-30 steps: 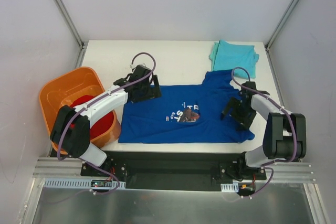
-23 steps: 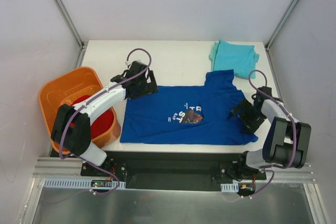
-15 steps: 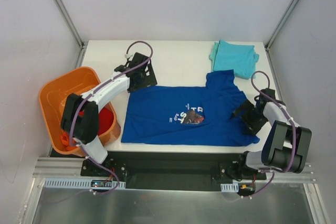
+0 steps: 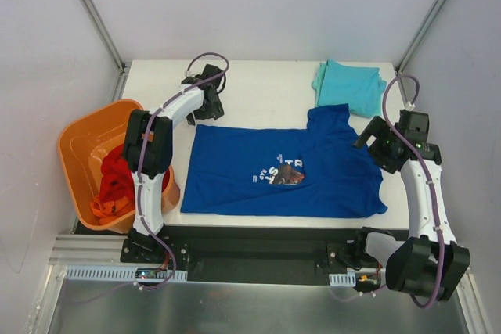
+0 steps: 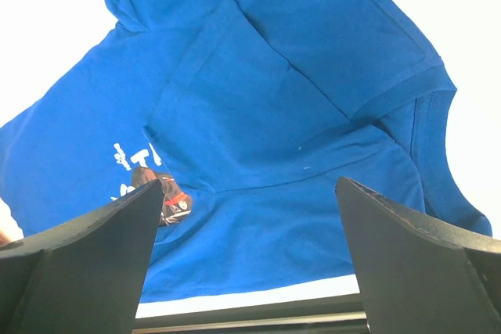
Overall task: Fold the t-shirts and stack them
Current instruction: Grap the side of the flattened tshirt furthest away from the robot with both arms, then fold the other side of the tshirt into a rectangle, then rotate the tshirt 90 degrees, then grab the bottom of the folded rectangular tshirt with both arms
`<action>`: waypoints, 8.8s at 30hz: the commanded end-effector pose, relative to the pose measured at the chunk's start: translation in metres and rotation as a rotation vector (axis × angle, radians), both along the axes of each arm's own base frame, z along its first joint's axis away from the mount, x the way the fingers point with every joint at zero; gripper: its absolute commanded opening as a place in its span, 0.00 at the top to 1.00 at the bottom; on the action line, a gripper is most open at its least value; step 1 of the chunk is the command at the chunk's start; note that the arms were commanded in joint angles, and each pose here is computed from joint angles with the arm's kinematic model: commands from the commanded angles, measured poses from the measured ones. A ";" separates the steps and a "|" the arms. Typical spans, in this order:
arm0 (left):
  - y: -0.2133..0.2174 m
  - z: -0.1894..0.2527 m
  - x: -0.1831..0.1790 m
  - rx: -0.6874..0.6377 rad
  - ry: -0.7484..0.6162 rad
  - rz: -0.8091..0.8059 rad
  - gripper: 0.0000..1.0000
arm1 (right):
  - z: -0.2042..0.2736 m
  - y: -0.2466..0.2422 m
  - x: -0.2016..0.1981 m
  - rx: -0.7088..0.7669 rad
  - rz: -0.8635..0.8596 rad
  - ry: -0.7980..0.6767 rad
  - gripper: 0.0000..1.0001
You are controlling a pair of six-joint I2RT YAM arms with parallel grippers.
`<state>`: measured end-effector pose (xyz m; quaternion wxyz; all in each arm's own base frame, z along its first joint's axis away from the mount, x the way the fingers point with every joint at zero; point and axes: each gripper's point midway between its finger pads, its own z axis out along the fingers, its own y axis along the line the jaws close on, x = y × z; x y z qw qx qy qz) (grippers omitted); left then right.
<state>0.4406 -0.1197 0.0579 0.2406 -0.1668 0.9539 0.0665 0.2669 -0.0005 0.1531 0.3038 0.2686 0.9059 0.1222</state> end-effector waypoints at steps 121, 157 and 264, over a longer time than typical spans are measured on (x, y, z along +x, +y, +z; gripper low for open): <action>0.024 0.037 -0.170 0.035 -0.124 0.078 1.00 | 0.001 -0.031 -0.068 -0.438 -0.012 0.179 0.99; -0.052 0.064 -0.184 -0.147 -0.122 -0.165 0.01 | -0.006 0.010 -0.101 -0.210 0.109 0.258 0.03; -0.162 -0.031 -0.373 -0.618 0.348 -0.478 0.85 | -0.103 0.157 -0.197 0.164 0.661 0.352 0.01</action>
